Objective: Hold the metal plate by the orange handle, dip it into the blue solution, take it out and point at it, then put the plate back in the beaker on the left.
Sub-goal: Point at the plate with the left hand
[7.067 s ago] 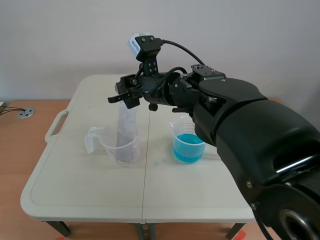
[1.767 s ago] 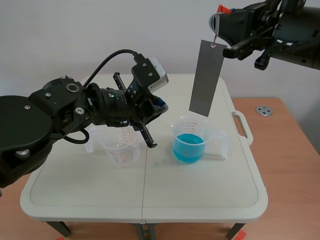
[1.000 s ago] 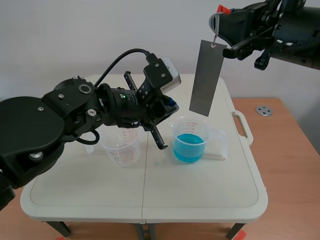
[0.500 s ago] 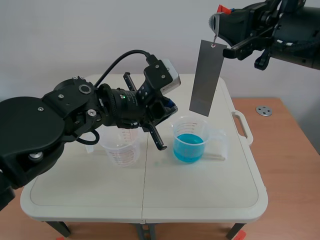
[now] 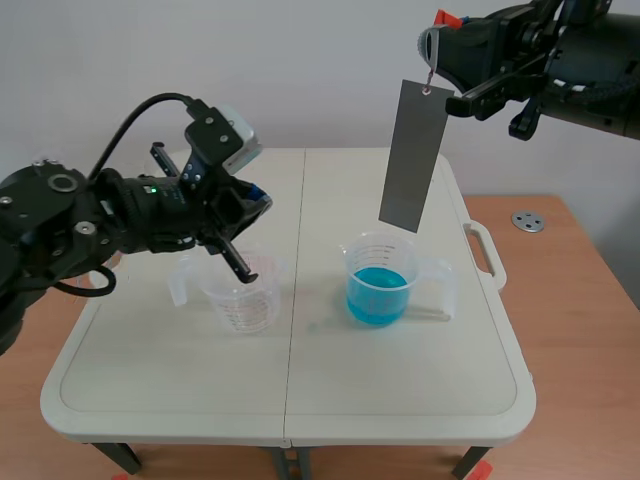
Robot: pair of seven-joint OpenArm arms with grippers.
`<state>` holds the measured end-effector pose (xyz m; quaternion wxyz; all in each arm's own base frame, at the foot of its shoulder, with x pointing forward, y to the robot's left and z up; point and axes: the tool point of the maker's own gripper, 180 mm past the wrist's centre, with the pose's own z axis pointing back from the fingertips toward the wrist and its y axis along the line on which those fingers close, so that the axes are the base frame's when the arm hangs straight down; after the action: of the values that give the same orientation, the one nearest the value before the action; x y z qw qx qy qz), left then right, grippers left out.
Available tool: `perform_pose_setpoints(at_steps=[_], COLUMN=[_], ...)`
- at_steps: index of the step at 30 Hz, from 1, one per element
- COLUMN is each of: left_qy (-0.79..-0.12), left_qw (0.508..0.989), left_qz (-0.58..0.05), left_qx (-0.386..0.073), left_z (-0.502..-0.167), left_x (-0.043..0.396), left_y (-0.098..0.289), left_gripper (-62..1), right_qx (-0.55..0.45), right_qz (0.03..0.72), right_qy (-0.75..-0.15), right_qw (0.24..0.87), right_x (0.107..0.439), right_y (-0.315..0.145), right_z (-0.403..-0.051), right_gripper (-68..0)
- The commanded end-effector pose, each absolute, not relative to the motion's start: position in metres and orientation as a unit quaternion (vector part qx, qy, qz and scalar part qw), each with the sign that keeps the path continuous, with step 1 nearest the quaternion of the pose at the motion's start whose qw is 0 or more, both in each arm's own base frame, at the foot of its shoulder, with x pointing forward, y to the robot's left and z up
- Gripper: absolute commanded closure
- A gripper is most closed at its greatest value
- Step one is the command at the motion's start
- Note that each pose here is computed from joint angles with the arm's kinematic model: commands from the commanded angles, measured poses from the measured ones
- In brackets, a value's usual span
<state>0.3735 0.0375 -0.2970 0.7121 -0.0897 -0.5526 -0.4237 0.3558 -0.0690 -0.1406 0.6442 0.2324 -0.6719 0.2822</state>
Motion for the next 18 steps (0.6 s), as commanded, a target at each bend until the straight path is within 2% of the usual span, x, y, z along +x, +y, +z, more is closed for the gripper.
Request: perform_pose_setpoints(at_steps=[1,18], left_qy=[-0.567,-0.545], left_qw=[0.705,0.750], left_qz=[-0.415,-0.371], left_qx=[-0.095,-0.045], left_z=[-0.285,-0.271], left_x=[0.367,0.270], left_y=[0.044,0.152], left_gripper=[-1.2,-1.2], right_qx=[0.232,0.251], right_qz=[0.289,0.275], right_qy=[-0.688,-0.667], right_qw=[0.624,0.645], right_x=[0.354,0.360], right_y=[-0.068,-0.065], right_z=[-0.124,-0.151], right_gripper=[-1.3,-1.3])
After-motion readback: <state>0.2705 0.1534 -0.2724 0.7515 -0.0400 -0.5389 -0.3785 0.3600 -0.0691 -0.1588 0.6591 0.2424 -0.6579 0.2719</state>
